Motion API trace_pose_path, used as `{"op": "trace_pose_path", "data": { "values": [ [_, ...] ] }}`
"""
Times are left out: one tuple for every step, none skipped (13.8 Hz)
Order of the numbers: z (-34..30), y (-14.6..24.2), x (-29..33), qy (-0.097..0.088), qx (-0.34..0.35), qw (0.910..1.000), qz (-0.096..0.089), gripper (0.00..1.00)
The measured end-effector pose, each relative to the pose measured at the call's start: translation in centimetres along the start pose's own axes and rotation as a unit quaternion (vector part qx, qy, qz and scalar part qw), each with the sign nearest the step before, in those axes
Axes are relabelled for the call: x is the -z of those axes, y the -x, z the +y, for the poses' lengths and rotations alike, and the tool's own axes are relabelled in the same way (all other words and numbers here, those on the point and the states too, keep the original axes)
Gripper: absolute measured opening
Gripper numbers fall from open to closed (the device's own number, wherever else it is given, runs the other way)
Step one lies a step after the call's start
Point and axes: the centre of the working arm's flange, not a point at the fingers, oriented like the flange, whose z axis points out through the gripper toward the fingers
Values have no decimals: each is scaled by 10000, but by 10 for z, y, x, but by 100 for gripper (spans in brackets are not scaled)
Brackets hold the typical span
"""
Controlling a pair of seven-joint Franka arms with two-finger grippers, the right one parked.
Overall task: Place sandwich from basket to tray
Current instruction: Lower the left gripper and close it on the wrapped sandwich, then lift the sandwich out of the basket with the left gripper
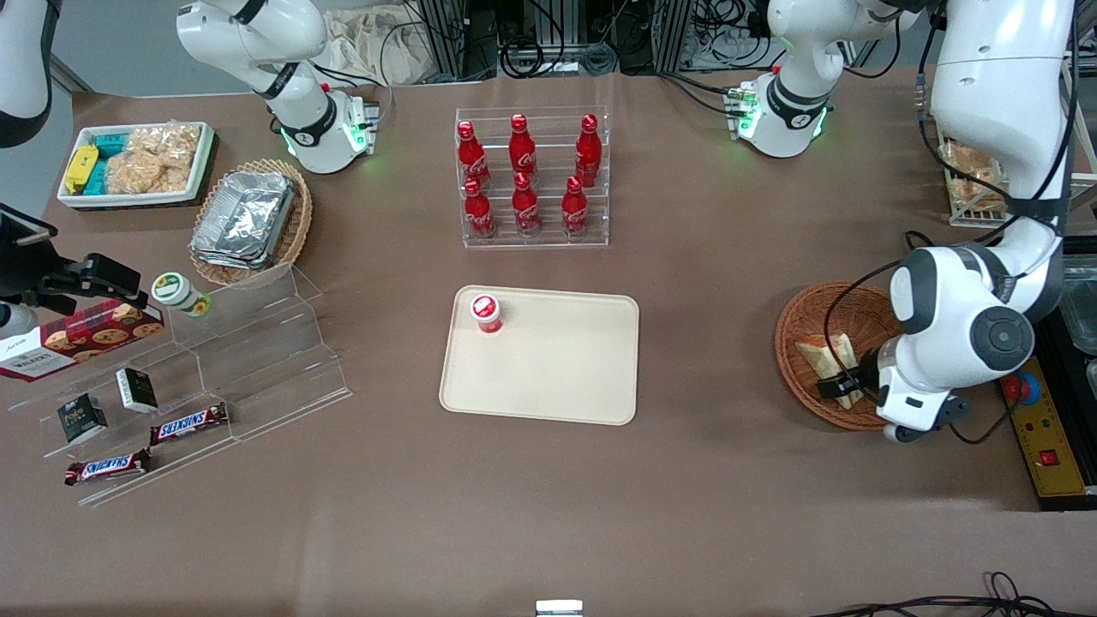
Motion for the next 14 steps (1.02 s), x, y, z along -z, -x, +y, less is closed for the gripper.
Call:
{"op": "trace_pose_path", "data": {
  "values": [
    [0,3,-6,-16,6,10000,-35,100],
    [-1,4,-10,-33,8,10000,-71,100],
    [-2,6,-13,-46,18,9999,-97,100],
    [-2,7,-15,-58,31,9999,-121,97],
    [-3,9,-18,-73,45,9999,-149,97],
    [-4,11,-21,-91,54,9998,-179,89],
    [-5,12,-23,-104,56,9997,-202,79],
    [-5,13,-24,-109,56,9997,-209,67],
    [-5,13,-24,-110,56,9997,-207,54],
    [-5,13,-23,-109,56,9997,-206,45],
    [-5,13,-21,-106,56,9997,-197,37],
    [-5,13,-16,-103,54,9998,-182,32],
    [-5,14,-7,-106,49,9998,-169,27],
    [-5,15,9,-107,36,9998,-136,21]
  ]
}}
